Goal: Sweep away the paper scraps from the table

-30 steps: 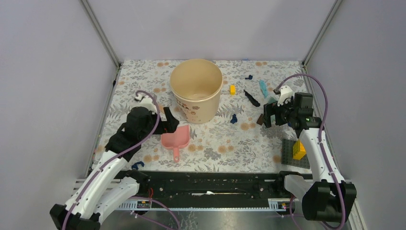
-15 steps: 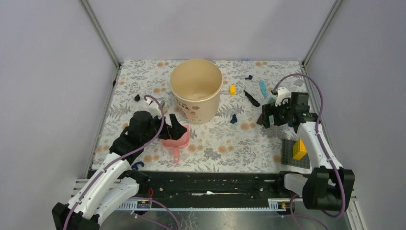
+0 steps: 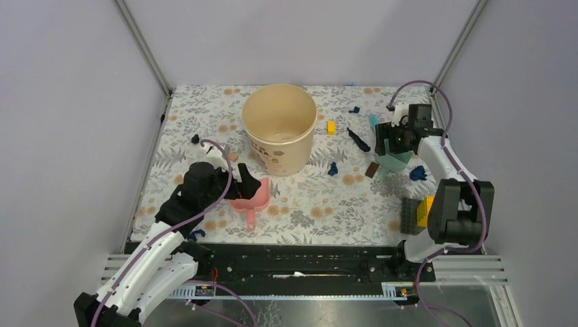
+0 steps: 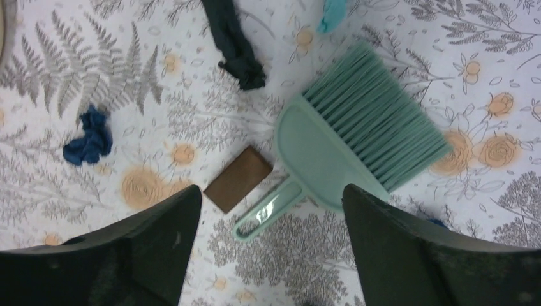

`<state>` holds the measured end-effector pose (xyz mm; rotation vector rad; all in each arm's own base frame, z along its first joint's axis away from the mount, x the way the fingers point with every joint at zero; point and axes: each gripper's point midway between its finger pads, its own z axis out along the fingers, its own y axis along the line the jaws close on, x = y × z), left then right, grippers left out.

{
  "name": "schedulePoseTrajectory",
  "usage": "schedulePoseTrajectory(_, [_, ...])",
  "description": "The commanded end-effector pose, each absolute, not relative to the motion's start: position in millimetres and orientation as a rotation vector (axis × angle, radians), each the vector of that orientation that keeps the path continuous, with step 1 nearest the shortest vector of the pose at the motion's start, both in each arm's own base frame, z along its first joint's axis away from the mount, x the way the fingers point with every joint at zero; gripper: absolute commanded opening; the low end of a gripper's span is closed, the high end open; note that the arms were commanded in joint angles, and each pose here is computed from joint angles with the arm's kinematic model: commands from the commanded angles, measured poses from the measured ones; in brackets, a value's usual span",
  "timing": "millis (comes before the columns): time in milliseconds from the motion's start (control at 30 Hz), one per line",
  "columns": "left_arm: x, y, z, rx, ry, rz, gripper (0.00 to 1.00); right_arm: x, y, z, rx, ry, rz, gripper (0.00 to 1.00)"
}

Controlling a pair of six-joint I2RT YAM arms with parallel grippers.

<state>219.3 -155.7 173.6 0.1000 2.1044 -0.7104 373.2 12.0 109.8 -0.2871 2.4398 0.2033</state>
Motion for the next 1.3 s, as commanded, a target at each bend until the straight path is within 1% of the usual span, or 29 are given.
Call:
schedulePoseTrajectory(0, [239.5,-125.7,176.4,0.068,2.123,-0.453,0.99,410.1,-1.2,114.3,-0.208,2.416,0.134,0.82])
schedulePoseTrajectory(67, [240.3,-128.9,182.0,0.078,2.098,-0.477,0.99,418.6,-1.7,109.2,-0.192,2.426,0.138,0.75])
schedulePoseTrajectory(167, [247.9,-110.8,191.3,-0.113,2.001,-0.441,0.99,425.4,1.7,104.0,-0.172,2.439,0.172,0.67])
schedulePoseTrajectory(233, [246.6,-93.3,195.3,-0.224,1.949,-0.395,0.99,428.0,1.8,102.6,-0.144,2.439,0.173,0.66])
schedulePoseTrajectory(333, [243.9,-95.3,196.9,-0.187,1.916,-0.418,0.99,433.1,-5.0,95.9,-0.117,2.444,0.129,0.63])
schedulePoseTrajectory(433, [243.7,-104.2,191.7,-0.106,1.939,-0.434,0.89,440.2,-14.3,81.6,-0.070,2.476,0.073,0.62])
schedulePoseTrajectory(467, [245.1,-103.9,188.2,-0.102,1.959,-0.420,0.89,442.4,-17.0,74.6,-0.047,2.493,0.059,0.63])
schedulePoseTrajectory(533, [247.8,-100.7,181.6,-0.121,2.006,-0.379,0.89,447.3,-21.4,68.3,-0.010,2.504,0.033,0.62])
schedulePoseTrajectory(633, [250.1,-96.3,169.9,-0.138,2.077,-0.318,0.89,455.8,-22.8,62.4,0.025,2.510,0.031,0.57])
schedulePoseTrajectory(700, [250.2,-97.1,167.2,-0.135,2.093,-0.314,0.89,461.2,-22.9,60.0,0.041,2.511,0.034,0.55])
schedulePoseTrajectory(1000, [250.3,-86.9,171.8,-0.183,2.049,-0.286,0.91,473.6,-16.9,43.1,0.068,2.535,0.088,0.49])
schedulePoseTrajectory(1067, [250.4,-87.6,171.5,-0.183,2.051,-0.290,0.91,474.7,-16.4,38.4,0.070,2.543,0.093,0.45])
schedulePoseTrajectory(1267, [250.9,-90.2,170.9,-0.173,2.062,-0.299,0.91,474.5,-16.8,26.5,0.080,2.567,0.095,0.45])
